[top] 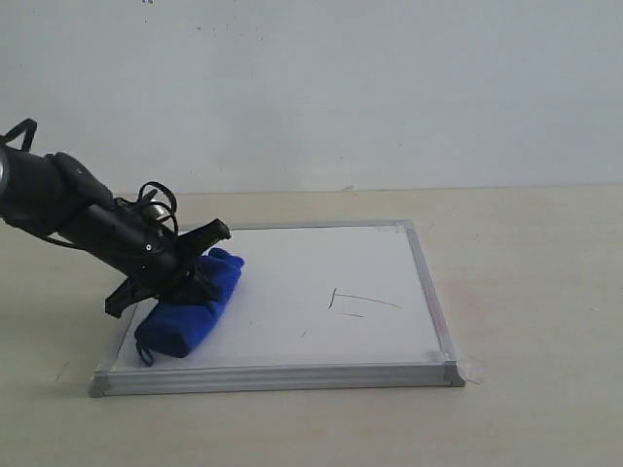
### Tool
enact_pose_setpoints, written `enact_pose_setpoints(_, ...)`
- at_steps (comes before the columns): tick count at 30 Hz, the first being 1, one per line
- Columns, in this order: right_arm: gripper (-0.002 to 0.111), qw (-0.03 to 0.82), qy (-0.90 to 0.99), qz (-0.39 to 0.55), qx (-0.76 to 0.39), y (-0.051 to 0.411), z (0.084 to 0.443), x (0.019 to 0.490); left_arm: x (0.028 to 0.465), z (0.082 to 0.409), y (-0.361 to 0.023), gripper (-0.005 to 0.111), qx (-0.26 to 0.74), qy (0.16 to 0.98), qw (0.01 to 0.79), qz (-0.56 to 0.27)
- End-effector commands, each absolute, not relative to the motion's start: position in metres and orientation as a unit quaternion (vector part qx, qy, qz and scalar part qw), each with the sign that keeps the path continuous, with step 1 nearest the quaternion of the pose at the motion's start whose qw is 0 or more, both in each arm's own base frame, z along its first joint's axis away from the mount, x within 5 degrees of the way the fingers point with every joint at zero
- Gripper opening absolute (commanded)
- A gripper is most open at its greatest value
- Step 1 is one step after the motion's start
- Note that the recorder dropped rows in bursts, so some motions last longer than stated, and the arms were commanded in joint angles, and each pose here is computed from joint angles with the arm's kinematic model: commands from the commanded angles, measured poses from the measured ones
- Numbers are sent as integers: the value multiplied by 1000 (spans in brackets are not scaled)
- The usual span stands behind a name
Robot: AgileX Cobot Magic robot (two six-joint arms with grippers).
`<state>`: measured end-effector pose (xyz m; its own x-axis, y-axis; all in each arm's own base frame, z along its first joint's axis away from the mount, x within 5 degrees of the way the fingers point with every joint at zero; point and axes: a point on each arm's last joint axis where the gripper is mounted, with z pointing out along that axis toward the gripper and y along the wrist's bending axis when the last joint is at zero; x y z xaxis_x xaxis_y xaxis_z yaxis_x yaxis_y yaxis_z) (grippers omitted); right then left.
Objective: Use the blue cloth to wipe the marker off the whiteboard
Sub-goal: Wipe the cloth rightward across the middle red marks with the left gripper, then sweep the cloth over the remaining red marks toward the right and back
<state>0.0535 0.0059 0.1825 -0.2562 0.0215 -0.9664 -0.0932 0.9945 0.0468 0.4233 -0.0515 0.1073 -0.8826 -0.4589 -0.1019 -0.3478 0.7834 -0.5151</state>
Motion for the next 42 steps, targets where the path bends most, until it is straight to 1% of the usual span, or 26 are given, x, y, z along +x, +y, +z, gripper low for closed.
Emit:
enact_pose_setpoints(1, 1, 613, 788, 46, -26, 6, 183, 53, 413, 78, -95, 4, -183, 939, 94, -276)
enact_pose_setpoints(5, 1, 613, 788, 46, -26, 6, 183, 53, 407, 77, -153, 4, -180, 919, 106, -336)
enact_pose_setpoints(8, 1, 613, 788, 46, -26, 6, 183, 53, 401, 76, -192, 4, -161, 910, 111, -365)
enact_pose_setpoints(10, 1, 613, 788, 46, -26, 6, 183, 53, 399, 75, -209, 4, -134, 908, 120, -377)
enact_pose_setpoints(12, 1, 613, 788, 46, -26, 6, 183, 53, 400, 74, -216, 4, -92, 914, 133, -372)
enact_pose_setpoints(15, 1, 613, 788, 46, -26, 6, 183, 53, 403, 73, -212, 4, -82, 917, 140, -364)
enact_pose_setpoints(18, 1, 613, 788, 46, -26, 6, 183, 53, 412, 72, -193, 4, -93, 918, 149, -356)
enact_pose_setpoints(20, 1, 613, 788, 46, -26, 6, 183, 53, 419, 71, -173, 4, -95, 921, 152, -347)
enact_pose_setpoints(21, 1, 613, 788, 46, -26, 6, 183, 53, 421, 71, -165, 4, -103, 921, 148, -346)
enact_pose_setpoints(23, 1, 613, 788, 46, -26, 6, 183, 53, 424, 77, -147, 4, -147, 909, 113, -373)
enact_pose_setpoints(24, 1, 613, 788, 46, -26, 6, 183, 53, 424, 80, -142, 4, -153, 904, 101, -387)
enact_pose_setpoints(26, 1, 613, 788, 46, -26, 6, 183, 53, 428, 92, -129, 4, -148, 901, 117, -390)
enact_pose_setpoints(28, 1, 613, 788, 46, -26, 6, 183, 53, 433, 101, -114, 4, -146, 905, 147, -371)
enact_pose_setpoints(32, 1, 613, 788, 46, -26, 6, 183, 53, 440, 113, -88, 4, -176, 906, 181, -339)
enact_pose_setpoints(34, 1, 613, 788, 46, -26, 6, 183, 53, 441, 115, -86, 4, -179, 907, 188, -331)
enact_pose_setpoints(36, 1, 613, 788, 46, -26, 6, 183, 53, 439, 115, -93, 4, -158, 915, 190, -320)
enact_pose_setpoints(42, 1, 613, 788, 46, -26, 6, 183, 53, 431, 109, -136, 4, -86, 933, 215, -275)
